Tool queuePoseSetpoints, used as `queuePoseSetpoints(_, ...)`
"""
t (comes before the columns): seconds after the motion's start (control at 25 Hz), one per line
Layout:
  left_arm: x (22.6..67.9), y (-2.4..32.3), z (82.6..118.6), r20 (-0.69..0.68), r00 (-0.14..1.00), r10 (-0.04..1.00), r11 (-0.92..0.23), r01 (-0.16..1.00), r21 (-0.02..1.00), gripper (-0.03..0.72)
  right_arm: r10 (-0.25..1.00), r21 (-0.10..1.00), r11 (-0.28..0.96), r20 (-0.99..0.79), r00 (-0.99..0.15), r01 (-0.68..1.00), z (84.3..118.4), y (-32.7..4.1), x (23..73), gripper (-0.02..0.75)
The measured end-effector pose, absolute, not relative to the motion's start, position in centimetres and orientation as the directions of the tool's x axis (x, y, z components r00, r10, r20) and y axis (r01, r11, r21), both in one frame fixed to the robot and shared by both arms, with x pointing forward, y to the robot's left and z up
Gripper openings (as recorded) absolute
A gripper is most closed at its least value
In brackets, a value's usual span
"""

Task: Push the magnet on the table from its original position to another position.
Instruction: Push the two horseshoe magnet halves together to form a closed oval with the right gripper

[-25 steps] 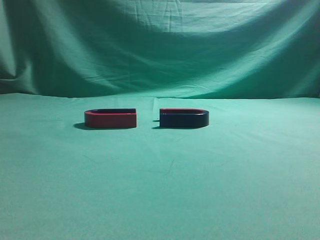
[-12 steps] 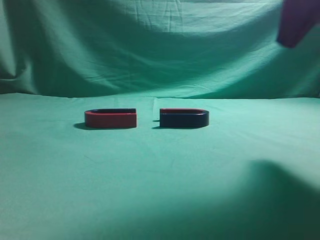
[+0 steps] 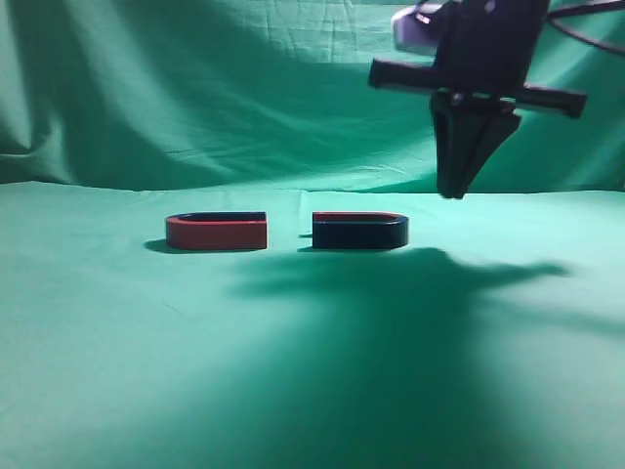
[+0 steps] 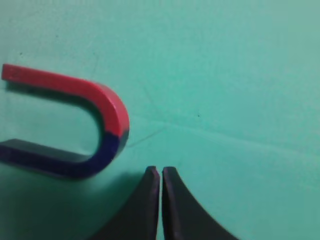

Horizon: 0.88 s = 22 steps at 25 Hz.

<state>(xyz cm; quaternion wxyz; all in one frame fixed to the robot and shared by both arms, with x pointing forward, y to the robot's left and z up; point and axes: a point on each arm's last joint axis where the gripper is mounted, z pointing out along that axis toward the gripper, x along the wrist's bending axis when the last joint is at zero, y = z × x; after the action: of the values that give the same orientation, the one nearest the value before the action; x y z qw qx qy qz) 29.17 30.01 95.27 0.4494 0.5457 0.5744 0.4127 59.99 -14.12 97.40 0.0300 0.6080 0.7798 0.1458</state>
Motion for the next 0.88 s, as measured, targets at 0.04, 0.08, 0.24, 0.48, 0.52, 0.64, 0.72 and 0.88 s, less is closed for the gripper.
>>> queuePoseSetpoints(0.04, 29.2, 30.0, 95.3, -0.066, -0.001, 0.998, 0.064, 0.256, 0.965, 0.372, 0.957, 0.257, 0.221, 0.13, -0.26, 0.941, 97.0, -13.8, 60.5, 0.0)
queuePoseSetpoints(0.08, 29.2, 30.0, 95.3, -0.066, -0.001, 0.998, 0.064, 0.256, 0.965, 0.372, 0.956, 0.254, 0.223, 0.13, -0.262, 0.941, 96.6, -13.5, 61.0, 0.0)
queuePoseSetpoints(0.24, 29.2, 30.0, 95.3, -0.066, -0.001, 0.998, 0.064, 0.256, 0.965, 0.372, 0.954, 0.24, 0.235, 0.129, -0.271, 0.942, 95.3, -12.4, 62.3, 0.0)
queuePoseSetpoints(0.48, 29.2, 30.0, 95.3, -0.066, -0.001, 0.998, 0.064, 0.256, 0.965, 0.372, 0.95, 0.219, 0.252, 0.127, -0.284, 0.943, 94.1, -10.9, 63.1, 0.0)
queuePoseSetpoints(0.52, 29.2, 30.0, 95.3, -0.066, -0.001, 0.998, 0.064, 0.256, 0.965, 0.372, 0.95, 0.213, 0.254, 0.125, -0.284, 0.943, 93.8, -10.8, 63.1, 0.0)
queuePoseSetpoints(0.64, 29.2, 30.0, 95.3, -0.066, -0.001, 0.998, 0.064, 0.256, 0.965, 0.372, 0.948, 0.215, 0.264, 0.125, -0.294, 0.94, 93.7, -10.2, 63.0, 0.0)
queuePoseSetpoints(0.72, 29.2, 30.0, 95.3, -0.066, -0.001, 0.998, 0.064, 0.256, 0.965, 0.372, 0.944, 0.213, 0.274, 0.125, -0.304, 0.938, 93.6, -9.8, 62.8, 0.0)
queuePoseSetpoints(0.88, 29.2, 30.0, 95.3, -0.066, -0.001, 0.998, 0.064, 0.256, 0.965, 0.372, 0.94, 0.224, 0.283, 0.127, -0.316, 0.933, 93.6, -9.1, 62.9, 0.0)
